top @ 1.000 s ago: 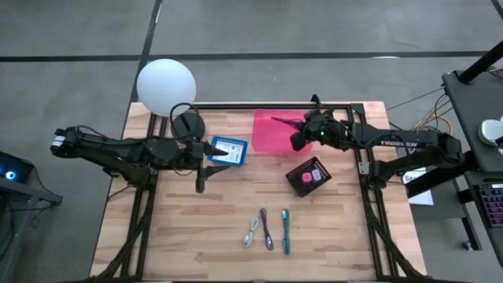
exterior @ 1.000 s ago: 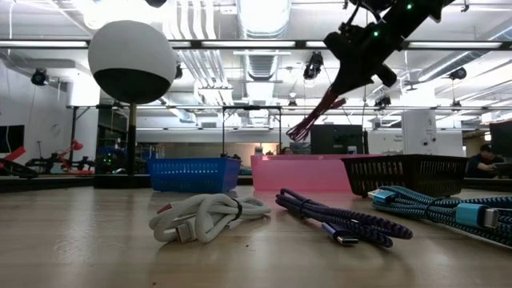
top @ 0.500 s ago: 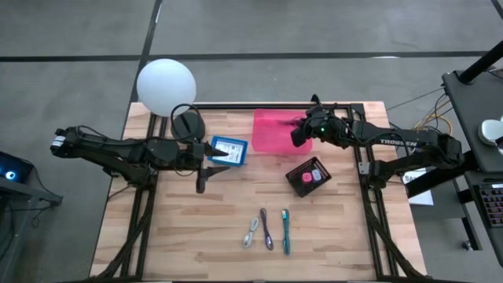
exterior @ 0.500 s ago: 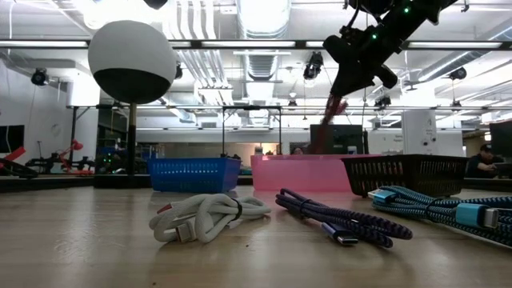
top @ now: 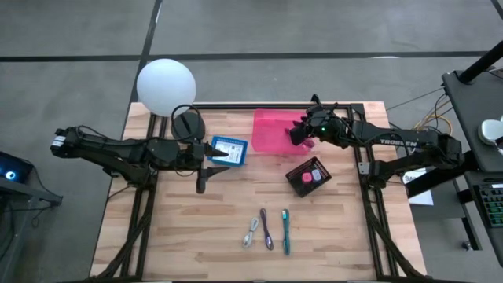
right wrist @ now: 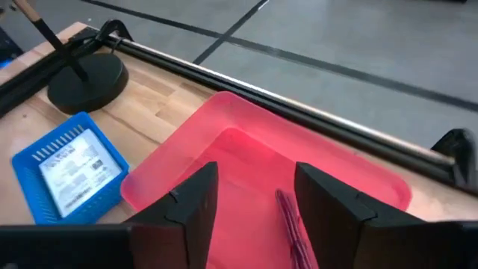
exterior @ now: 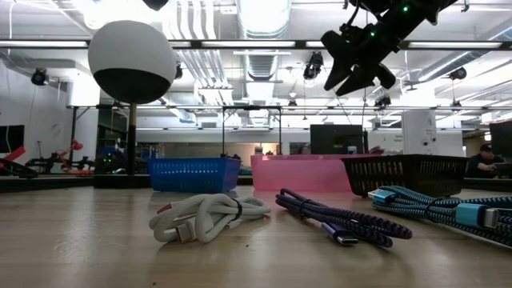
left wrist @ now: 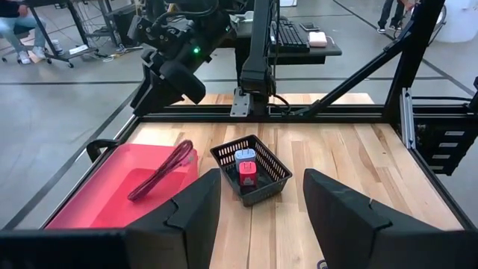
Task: Pick and place items into bin
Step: Put the blue charger cable into the pink bin
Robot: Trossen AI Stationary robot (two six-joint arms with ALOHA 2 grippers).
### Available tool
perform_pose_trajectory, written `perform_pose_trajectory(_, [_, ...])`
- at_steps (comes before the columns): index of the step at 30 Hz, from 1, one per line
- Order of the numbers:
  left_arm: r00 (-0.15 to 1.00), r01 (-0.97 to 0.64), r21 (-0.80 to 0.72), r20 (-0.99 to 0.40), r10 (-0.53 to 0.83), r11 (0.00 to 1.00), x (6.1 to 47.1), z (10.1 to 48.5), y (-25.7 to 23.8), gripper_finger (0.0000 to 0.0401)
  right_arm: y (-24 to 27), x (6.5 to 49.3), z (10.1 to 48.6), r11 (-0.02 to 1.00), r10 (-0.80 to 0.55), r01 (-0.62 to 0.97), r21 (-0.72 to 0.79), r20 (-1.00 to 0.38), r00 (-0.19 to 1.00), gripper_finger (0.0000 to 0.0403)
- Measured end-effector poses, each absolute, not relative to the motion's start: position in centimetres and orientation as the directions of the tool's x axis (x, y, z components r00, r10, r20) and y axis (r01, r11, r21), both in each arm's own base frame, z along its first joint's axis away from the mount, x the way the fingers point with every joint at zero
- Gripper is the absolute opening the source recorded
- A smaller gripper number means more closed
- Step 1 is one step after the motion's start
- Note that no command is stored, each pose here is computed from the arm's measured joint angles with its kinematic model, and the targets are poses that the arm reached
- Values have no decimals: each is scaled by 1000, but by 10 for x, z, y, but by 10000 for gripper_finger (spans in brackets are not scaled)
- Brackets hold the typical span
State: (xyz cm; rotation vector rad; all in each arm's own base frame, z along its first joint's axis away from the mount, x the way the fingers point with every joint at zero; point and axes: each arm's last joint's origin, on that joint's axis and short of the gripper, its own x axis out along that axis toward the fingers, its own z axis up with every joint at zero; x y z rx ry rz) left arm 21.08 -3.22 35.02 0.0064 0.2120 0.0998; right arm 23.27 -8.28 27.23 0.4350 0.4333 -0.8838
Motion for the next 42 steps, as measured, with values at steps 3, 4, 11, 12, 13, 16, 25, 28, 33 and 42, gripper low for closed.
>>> perform_pose_trajectory(3, [973,-98,16,-210,99,995,211,350,-32,176,-82,233,272,554,-615,801,228,-536,578,170])
perform_pose_trajectory(4, [973,-98,16,-210,99,995,211,350,-32,176,-82,234,272,558,-603,794,241,-540,587,171])
perform_pose_trajectory(11, [973,-103,-20,-210,97,994,211,350,-32,176,-77,237,271,645,-428,683,342,-579,694,165])
perform_pose_trajectory(12, [973,-105,-34,-210,96,994,211,350,-32,176,-75,237,271,660,-388,657,364,-584,713,163])
perform_pose_trajectory(13, [973,-106,-36,-211,96,994,211,350,-32,176,-74,238,271,672,-345,630,389,-588,732,161])
perform_pose_trajectory(16, [972,-106,-35,-214,96,994,211,349,-32,176,-70,239,270,682,-197,543,490,-592,781,157])
perform_pose_trajectory(25, [965,-109,-25,-245,99,994,219,342,-34,176,-36,247,272,691,98,355,630,-568,817,151])
perform_pose_trajectory(28, [958,-111,-16,-269,102,994,224,337,-35,176,-19,249,272,699,154,315,643,-564,811,152])
perform_pose_trajectory(33, [947,-112,-5,-304,105,994,233,328,-36,176,6,249,272,533,214,391,750,-567,795,149])
perform_pose_trajectory(42, [941,-111,1,-323,106,994,238,324,-37,176,48,246,274,305,172,514,802,-577,798,137])
